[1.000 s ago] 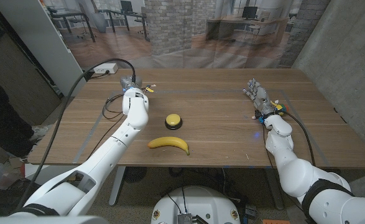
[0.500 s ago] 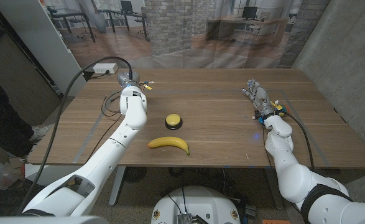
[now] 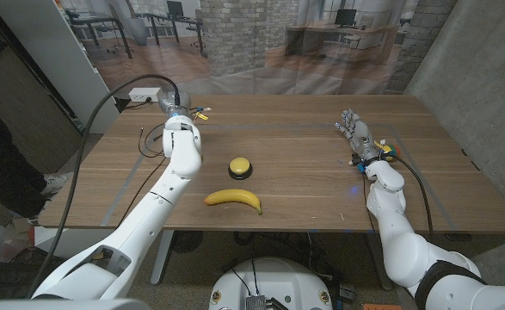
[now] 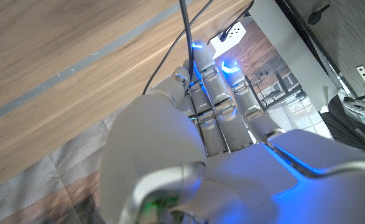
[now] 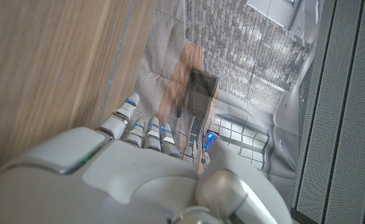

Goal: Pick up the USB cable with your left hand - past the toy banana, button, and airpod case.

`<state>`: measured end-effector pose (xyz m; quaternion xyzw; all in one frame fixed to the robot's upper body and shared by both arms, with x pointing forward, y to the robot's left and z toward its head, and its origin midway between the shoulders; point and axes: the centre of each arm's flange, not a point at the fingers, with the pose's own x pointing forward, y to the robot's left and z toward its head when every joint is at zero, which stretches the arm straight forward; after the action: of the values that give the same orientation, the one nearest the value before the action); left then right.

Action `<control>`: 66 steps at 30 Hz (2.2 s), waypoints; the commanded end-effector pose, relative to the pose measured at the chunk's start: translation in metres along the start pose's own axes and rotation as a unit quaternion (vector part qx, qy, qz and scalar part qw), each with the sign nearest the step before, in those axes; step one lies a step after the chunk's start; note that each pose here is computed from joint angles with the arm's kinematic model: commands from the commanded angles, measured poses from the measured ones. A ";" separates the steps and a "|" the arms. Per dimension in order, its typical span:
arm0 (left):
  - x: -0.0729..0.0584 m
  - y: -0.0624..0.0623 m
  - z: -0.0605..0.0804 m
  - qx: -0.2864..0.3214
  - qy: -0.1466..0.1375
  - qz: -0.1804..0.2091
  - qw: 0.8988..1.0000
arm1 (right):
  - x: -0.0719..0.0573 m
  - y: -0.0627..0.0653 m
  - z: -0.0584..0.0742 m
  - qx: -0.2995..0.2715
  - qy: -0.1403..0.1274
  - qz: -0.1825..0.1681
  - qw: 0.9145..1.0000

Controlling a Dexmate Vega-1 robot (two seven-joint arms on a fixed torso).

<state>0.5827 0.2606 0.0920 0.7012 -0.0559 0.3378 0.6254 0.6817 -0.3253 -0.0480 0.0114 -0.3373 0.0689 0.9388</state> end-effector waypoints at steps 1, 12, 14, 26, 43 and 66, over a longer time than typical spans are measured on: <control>0.000 0.015 -0.004 -0.014 0.004 0.028 0.999 | -0.003 0.002 0.003 -0.002 -0.005 0.002 1.000; -0.003 0.033 -0.007 -0.034 0.005 0.062 0.998 | 0.003 0.004 0.011 -0.008 -0.015 0.009 1.000; -0.004 0.036 -0.009 -0.039 0.005 0.069 0.997 | 0.003 0.005 0.012 -0.009 -0.016 0.011 1.000; -0.010 0.044 -0.014 -0.064 0.005 0.099 0.993 | 0.003 0.008 0.017 -0.011 -0.024 0.015 1.000; -0.015 0.059 -0.019 -0.080 0.005 0.136 0.987 | 0.001 0.013 0.021 -0.011 -0.030 0.015 0.999; -0.019 0.083 -0.021 -0.096 -0.003 0.191 0.977 | -0.006 0.013 0.023 -0.013 -0.033 0.011 0.999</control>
<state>0.5258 0.2582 0.1427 0.6265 -0.1972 0.4293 0.6200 0.6640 -0.3144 -0.0331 -0.0026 -0.3676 0.0764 0.9268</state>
